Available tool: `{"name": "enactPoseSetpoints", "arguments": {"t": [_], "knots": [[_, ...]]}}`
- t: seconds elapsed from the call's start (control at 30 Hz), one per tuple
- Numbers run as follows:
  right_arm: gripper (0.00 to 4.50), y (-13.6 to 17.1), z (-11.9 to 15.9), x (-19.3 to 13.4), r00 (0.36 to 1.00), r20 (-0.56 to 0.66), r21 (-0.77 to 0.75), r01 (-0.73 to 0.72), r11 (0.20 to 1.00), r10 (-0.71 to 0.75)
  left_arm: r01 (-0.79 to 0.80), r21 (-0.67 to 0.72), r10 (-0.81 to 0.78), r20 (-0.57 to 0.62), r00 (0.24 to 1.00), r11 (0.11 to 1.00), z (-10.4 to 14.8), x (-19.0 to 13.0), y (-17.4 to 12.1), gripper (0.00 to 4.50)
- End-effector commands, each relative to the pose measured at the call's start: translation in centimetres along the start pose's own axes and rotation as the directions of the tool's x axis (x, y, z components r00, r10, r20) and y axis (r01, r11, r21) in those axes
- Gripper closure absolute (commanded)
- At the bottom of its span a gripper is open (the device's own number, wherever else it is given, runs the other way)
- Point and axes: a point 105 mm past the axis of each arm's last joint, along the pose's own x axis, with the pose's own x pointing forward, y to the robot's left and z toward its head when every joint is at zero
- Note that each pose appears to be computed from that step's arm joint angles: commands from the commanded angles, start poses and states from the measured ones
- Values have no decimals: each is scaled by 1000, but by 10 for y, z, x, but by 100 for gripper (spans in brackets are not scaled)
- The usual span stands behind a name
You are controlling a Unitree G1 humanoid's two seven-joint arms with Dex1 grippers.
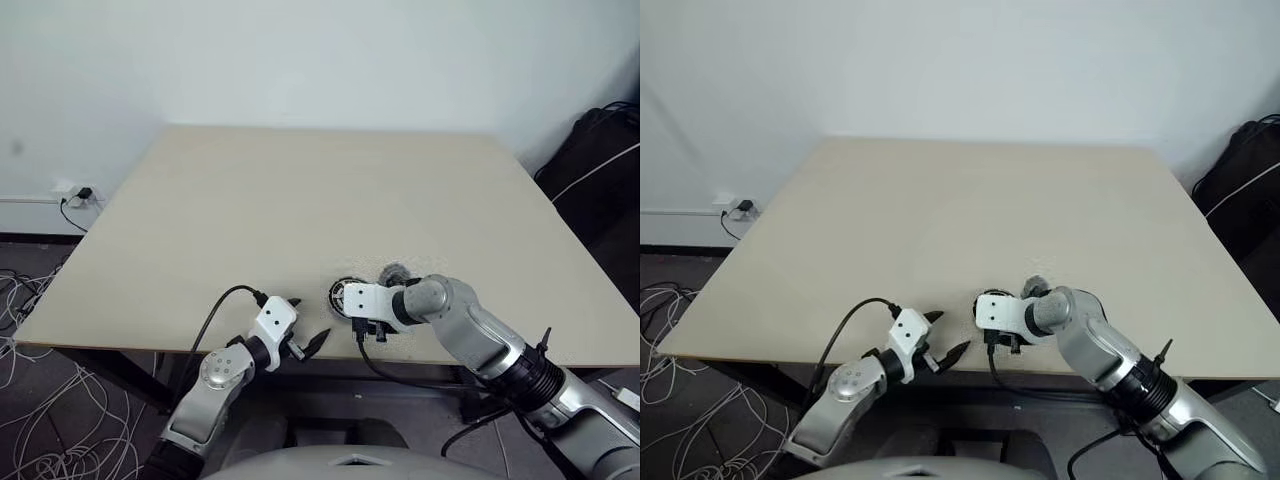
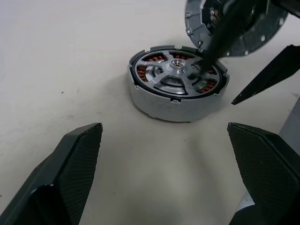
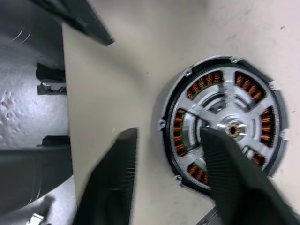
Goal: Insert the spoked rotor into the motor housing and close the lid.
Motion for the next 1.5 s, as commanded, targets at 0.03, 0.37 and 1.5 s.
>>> {"name": "enactPoseSetpoints", "arguments": {"t": [0.03,0.37,1.5], "knots": [[189,-15,18,-17,995,71,-31,68,997,-66,13,17,-14,39,999,1000,9,2,-2,0],[318,-96,41,-87,647,213,422,615,667,-732,19,61,-24,88,996,998,19,3,-6,0],[447,-13,-59,-51,491,-216,807,576,129,-844,-29,-85,49,240,970,996,13,6,-1,0]]}}
